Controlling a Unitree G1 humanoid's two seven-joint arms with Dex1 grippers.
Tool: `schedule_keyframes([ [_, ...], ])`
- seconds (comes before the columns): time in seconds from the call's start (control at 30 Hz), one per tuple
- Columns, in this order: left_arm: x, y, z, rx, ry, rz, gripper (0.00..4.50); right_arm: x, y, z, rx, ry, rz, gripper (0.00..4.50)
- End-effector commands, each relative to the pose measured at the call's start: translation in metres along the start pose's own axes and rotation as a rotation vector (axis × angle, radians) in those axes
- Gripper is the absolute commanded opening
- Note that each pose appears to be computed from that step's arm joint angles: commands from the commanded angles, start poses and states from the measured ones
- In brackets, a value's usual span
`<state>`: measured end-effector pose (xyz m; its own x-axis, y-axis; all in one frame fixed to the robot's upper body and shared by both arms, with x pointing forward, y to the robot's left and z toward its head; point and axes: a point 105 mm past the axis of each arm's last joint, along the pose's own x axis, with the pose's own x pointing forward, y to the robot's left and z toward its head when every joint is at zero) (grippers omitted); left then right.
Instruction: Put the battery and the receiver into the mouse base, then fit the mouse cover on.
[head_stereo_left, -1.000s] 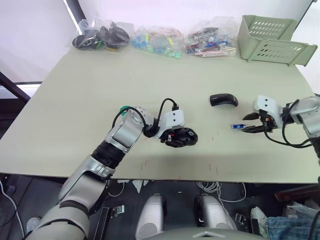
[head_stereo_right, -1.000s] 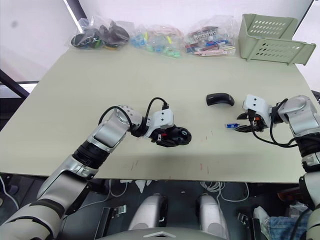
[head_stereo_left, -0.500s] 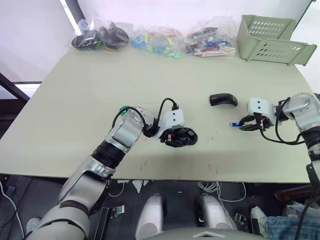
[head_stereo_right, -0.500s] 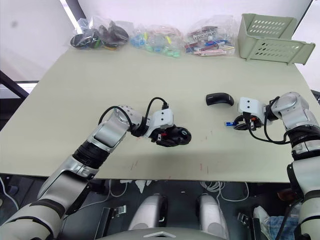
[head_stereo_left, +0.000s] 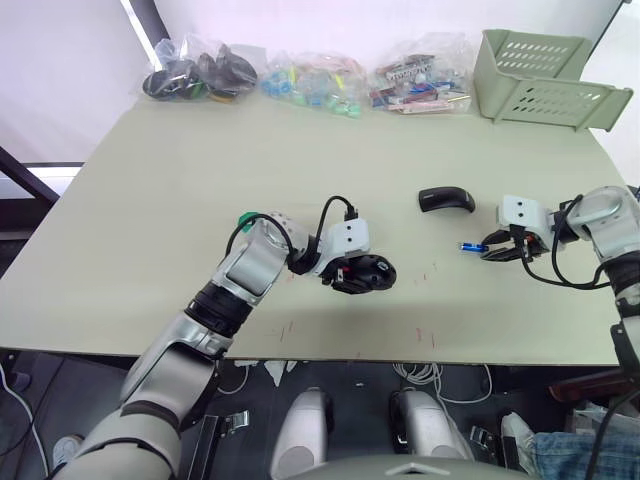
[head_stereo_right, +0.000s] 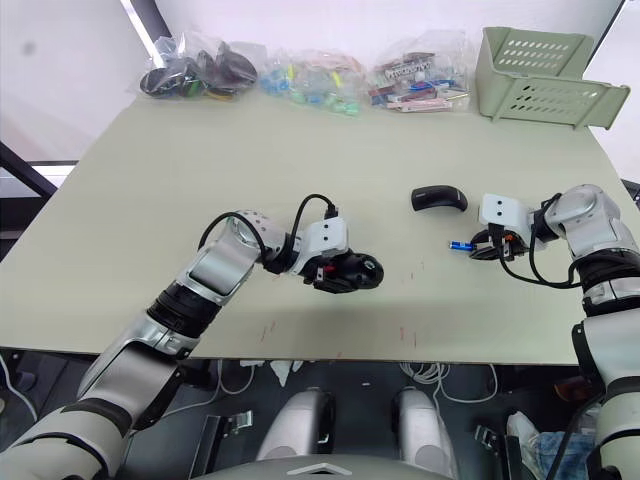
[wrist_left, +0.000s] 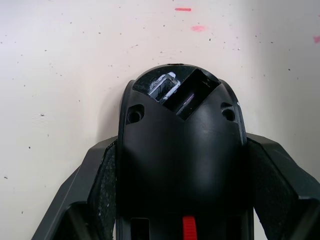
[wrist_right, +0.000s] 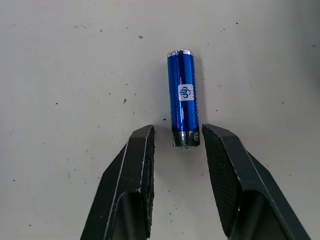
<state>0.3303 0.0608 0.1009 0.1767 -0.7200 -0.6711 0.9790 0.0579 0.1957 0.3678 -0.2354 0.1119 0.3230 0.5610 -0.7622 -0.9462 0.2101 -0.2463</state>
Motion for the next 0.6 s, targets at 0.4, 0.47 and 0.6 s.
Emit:
schedule_keyframes([
  [0.4, 0.0064, -0.0055, -0.0094, -0.015, 0.027, -0.015, 2.92, -0.0034, -0.0055, 0.0109, 0.01, -0.05, -0.03, 1.58],
  [0.47, 0.0064, -0.0061, -0.0111, -0.018, 0.034, -0.018, 2.92, -0.0025, -0.005, 0.011, 0.017, -0.053, -0.029, 1.58],
  [0.6, 0.0065, -0.0072, -0.0132, -0.015, 0.043, -0.02, 2.92, -0.0014, -0.0039, 0.0095, 0.03, -0.054, -0.027, 0.29],
])
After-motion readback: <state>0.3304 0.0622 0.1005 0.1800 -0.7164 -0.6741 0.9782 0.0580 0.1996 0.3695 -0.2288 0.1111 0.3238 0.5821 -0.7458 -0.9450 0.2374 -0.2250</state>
